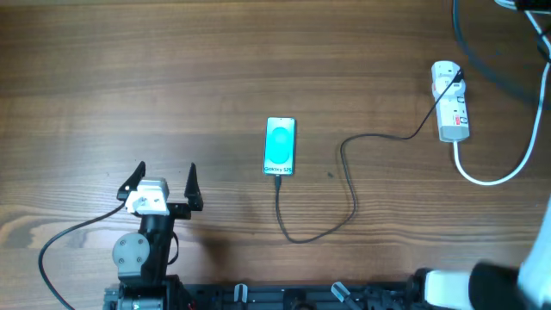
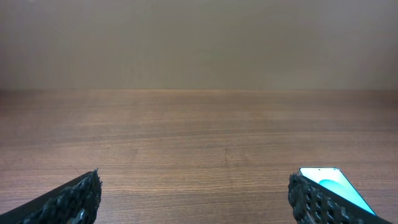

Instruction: Plug charger to phone and switch on socket

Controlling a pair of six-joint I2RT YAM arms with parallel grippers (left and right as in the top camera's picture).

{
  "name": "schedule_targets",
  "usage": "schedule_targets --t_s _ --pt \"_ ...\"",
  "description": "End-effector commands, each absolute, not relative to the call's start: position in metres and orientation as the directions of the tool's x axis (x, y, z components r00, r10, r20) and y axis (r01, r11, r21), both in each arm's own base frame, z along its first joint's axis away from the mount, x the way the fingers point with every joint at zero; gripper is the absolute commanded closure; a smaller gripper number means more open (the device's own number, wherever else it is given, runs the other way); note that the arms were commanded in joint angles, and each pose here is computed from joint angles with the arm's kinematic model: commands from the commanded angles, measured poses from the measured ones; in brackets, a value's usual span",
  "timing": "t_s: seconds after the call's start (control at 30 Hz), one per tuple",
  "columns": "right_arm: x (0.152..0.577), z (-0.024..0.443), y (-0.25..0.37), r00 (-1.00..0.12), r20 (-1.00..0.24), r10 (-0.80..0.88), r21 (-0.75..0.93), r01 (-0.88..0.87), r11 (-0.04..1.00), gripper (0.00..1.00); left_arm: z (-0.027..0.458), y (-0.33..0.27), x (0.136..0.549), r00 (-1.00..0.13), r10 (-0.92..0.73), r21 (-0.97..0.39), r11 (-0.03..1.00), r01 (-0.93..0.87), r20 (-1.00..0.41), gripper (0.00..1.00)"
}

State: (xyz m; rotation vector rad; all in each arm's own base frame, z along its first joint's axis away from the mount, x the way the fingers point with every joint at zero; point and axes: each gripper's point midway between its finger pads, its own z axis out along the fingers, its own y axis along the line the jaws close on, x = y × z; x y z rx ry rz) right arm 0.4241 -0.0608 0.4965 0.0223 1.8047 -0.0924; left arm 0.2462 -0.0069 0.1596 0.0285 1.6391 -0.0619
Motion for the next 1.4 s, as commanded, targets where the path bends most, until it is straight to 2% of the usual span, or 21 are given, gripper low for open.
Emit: schedule_targets --t_s 0.0,0.07,0.13,0.23,0.4,0.47,0.63,0.8,0.97,1.07,1.17,1.27,1.33,1.37 --pt "0.369 0.552 -0.027 -0.088 -0.993 -0.075 -0.077 0.011 0.997 0.00 0.158 -0.007 0.246 -0.070 0.001 -0.004 0.998 0.059 -0.998 0.00" --pt "0.344 0.567 0.000 -0.042 -0.996 -0.083 -0.081 -0.057 0.995 0.00 0.158 -0.007 0.246 -0.070 0.001 -0.004 0.998 0.059 -0.998 0.00" --pt "0.325 0.566 0.025 -0.053 -0.995 -0.087 -0.079 -0.132 0.988 0.00 0.158 -0.007 0.246 -0.070 0.001 -0.004 0.998 0.059 -0.998 0.00" --pt "0.299 0.528 0.037 -0.213 -0.972 -0.099 -0.060 -0.182 0.981 0.00 0.158 -0.007 0.246 -0.070 0.001 -0.004 0.998 0.059 -0.998 0.00" --pt "0.263 0.450 0.034 -0.528 -0.840 -0.123 -0.021 -0.195 0.981 0.00 0.158 -0.007 0.246 -0.070 0.001 -0.004 0.998 0.059 -0.998 0.00" --pt "0.257 0.424 0.033 -0.612 -0.780 -0.128 -0.007 -0.197 0.980 0.00 0.158 -0.007 0.246 -0.070 0.001 -0.004 0.998 0.059 -0.998 0.00" --pt "0.244 0.365 0.033 -0.694 -0.690 -0.205 -0.038 -0.248 0.968 0.00 0.158 -0.007 0.246 -0.070 0.001 -0.004 0.998 0.059 -0.998 0.00" --pt "0.252 0.278 0.057 -0.662 -0.706 -0.250 -0.004 -0.350 0.937 0.00 0.157 -0.007 0.246 -0.071 0.001 -0.004 0.998 0.059 -0.997 0.00" --pt "0.266 0.189 0.093 -0.510 -0.831 -0.223 0.074 -0.498 0.864 0.00 0.158 -0.007 0.246 -0.071 0.001 -0.004 0.998 0.059 -0.997 0.00" --pt "0.275 0.184 0.098 -0.339 -0.918 -0.206 0.001 -0.521 0.853 0.00 0.157 -0.007 0.246 -0.071 0.001 -0.004 0.998 0.059 -0.997 0.00" --pt "0.283 0.192 0.084 -0.158 -0.971 -0.181 -0.094 -0.445 0.891 0.00 0.157 -0.007 0.246 -0.071 0.001 -0.004 0.998 0.059 -0.997 0.00" --pt "0.280 0.187 0.054 -0.071 -0.997 -0.021 -0.002 -0.253 0.967 0.00 0.157 -0.007 0.246 -0.071 0.001 -0.004 0.998 0.059 -0.997 0.00" --pt "0.273 0.181 0.046 -0.008 -1.000 0.019 0.020 -0.210 0.977 0.00 0.157 -0.007 0.246 -0.071 0.001 -0.004 0.998 0.059 -0.997 0.00" --pt "0.270 0.176 0.039 -0.015 -0.999 0.039 0.041 -0.180 0.983 0.00 0.157 -0.007 0.246 -0.071 0.001 -0.004 0.998 0.059 -0.997 0.00"
